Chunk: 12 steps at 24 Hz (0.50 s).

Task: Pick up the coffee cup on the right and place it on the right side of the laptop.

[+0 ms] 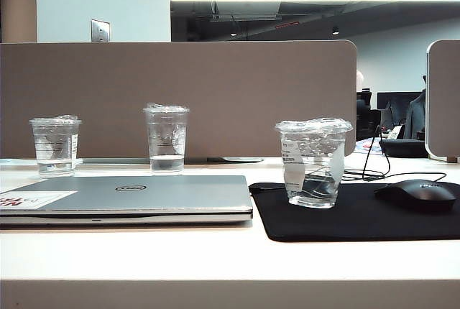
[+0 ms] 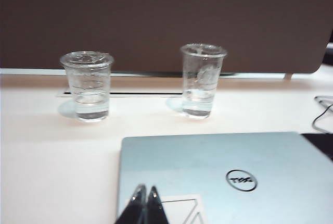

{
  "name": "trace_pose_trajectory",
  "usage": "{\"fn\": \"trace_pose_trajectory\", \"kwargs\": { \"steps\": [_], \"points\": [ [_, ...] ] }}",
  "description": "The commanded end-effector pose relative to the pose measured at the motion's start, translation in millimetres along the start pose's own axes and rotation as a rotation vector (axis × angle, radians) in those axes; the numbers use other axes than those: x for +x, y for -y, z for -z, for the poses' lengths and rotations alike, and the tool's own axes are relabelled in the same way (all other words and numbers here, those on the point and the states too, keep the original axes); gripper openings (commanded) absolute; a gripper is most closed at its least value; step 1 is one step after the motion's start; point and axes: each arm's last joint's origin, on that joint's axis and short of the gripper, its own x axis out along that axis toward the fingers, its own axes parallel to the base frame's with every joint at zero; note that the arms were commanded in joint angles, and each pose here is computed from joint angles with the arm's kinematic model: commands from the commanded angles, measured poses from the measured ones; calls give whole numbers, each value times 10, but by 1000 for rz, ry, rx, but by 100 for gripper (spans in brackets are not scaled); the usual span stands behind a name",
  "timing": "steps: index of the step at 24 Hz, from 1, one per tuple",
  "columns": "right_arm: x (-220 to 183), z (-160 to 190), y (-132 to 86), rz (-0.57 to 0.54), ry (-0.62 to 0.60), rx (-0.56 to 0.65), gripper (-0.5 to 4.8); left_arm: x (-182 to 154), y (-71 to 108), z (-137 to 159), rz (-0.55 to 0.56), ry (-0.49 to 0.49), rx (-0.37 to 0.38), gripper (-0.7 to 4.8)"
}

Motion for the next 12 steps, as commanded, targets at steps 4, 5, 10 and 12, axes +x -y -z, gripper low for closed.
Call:
{"fn": "trace_pose_trajectory", "kwargs": {
  "steps": [4, 5, 10, 12],
  "points": [
    [2, 3, 1, 4, 13, 1, -5, -1, 0, -24, 0, 14, 79, -6],
    [2, 2, 1, 4, 14, 1, -5, -1, 0, -23, 0, 14, 74, -6],
    [2, 2, 1, 4, 14, 1, -5, -1, 3, -26, -31, 18, 40, -6],
    [2, 2, 1, 4, 14, 1, -5, -1, 2, -26, -32, 17, 40, -5]
  ]
}}
